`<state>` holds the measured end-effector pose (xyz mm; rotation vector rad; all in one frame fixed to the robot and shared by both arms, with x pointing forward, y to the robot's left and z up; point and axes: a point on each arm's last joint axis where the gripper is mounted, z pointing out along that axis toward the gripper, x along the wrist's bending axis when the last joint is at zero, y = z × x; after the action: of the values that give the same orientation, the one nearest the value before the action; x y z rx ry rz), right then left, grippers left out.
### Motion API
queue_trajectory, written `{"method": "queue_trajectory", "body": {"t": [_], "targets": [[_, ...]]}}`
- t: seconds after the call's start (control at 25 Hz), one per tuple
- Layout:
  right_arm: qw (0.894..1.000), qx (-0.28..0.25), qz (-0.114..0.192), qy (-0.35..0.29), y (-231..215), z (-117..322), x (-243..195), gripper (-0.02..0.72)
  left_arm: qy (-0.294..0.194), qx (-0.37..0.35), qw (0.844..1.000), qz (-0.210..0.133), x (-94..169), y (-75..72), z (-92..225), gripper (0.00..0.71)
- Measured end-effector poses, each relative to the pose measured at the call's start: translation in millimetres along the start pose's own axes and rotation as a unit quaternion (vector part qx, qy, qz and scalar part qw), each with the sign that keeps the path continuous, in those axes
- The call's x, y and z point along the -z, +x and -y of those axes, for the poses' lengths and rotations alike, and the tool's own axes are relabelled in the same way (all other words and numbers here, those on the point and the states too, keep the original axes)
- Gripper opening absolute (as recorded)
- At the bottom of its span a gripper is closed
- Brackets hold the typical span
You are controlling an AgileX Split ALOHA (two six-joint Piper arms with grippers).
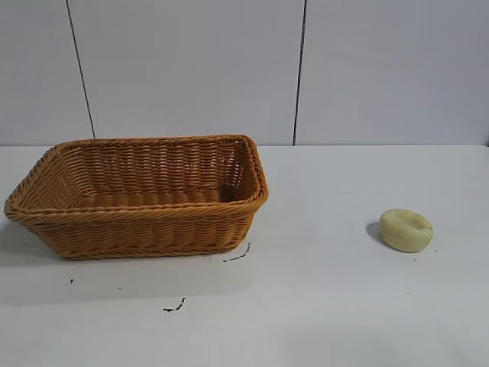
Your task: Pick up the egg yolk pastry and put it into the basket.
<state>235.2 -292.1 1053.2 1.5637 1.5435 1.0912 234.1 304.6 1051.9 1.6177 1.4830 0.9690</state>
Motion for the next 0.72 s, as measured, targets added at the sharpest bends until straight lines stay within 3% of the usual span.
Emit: {"method": "queue_trajectory", "body": {"t": [0.16, 0.4, 0.6, 0.72], "targets": [[1.0, -0.002, 0.002, 0.022, 0, -4, -6, 0.696, 0.0, 0.0, 1.0, 0.0, 0, 0.0, 0, 0.693], [0.989, -0.011, 0.012, 0.149, -1, -33, -45, 0.696, 0.0, 0.0, 1.0, 0.0, 0, 0.0, 0, 0.693], [0.958, -0.021, 0.023, 0.285, -3, -53, -103, 0.696, 0.0, 0.0, 1.0, 0.0, 0, 0.0, 0, 0.693], [0.943, -0.025, 0.028, 0.33, -5, -64, -142, 0.696, 0.0, 0.0, 1.0, 0.0, 0, 0.0, 0, 0.693]]}}
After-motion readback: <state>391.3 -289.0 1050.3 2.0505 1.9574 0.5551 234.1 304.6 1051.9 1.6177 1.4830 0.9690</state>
